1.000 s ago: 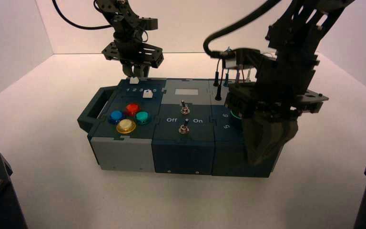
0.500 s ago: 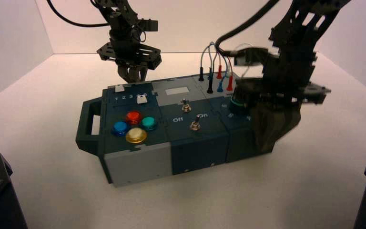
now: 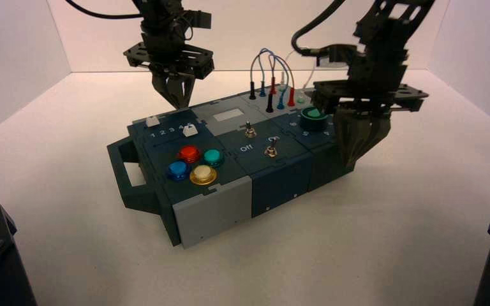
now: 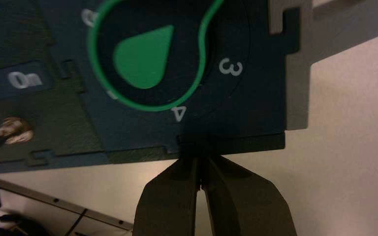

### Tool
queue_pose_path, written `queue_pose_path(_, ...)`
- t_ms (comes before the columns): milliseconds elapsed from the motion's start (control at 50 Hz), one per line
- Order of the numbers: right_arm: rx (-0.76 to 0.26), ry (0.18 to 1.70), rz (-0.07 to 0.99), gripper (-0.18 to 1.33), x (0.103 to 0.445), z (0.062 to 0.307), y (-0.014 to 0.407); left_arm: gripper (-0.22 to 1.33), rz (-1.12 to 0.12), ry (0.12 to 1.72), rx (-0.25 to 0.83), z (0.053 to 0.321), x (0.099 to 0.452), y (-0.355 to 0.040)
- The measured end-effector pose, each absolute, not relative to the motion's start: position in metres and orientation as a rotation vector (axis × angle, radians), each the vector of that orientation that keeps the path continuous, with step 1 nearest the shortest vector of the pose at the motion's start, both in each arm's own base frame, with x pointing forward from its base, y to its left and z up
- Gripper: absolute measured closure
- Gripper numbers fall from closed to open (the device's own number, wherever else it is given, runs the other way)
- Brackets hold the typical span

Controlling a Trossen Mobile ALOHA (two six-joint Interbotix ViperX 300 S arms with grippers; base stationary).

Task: Rotate the box counterclockwise.

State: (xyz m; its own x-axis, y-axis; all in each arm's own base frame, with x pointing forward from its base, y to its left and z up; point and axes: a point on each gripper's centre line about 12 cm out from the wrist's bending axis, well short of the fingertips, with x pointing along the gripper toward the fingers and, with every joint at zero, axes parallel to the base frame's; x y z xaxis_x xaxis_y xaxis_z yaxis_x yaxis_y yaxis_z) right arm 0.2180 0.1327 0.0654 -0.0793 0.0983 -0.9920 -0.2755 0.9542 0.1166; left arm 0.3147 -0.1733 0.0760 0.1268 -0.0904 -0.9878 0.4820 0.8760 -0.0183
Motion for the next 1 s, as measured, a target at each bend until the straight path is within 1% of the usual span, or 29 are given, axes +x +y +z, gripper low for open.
queue_pose_path(180,-0.161,1.628,0.307,1.30,0.230,0.059,0.134,1.26,-0.439,1.387,0.364,0.076,0.313,-0.172)
queue_pose_path(440,-0.168,1.628,0.303,1.29,0.233,0.057,0.132,1.26,-0.462,1.387,0.402,0.073,0.314,-0.171)
queue_pose_path(660,-0.147,1.622,0.270,1.29,0.242,0.058,0.119,1.26,-0.465,1.395,0.408,0.070,0.312,-0.172)
queue_pose_path(800,-0.116,1.594,0.242,1.29,0.258,0.061,0.110,1.26,-0.477,1.421,0.428,0.068,0.307,-0.175)
queue_pose_path(1000,-0.099,1.551,0.238,1.30,0.272,0.067,0.112,1.26,-0.494,1.463,0.462,0.064,0.295,-0.178)
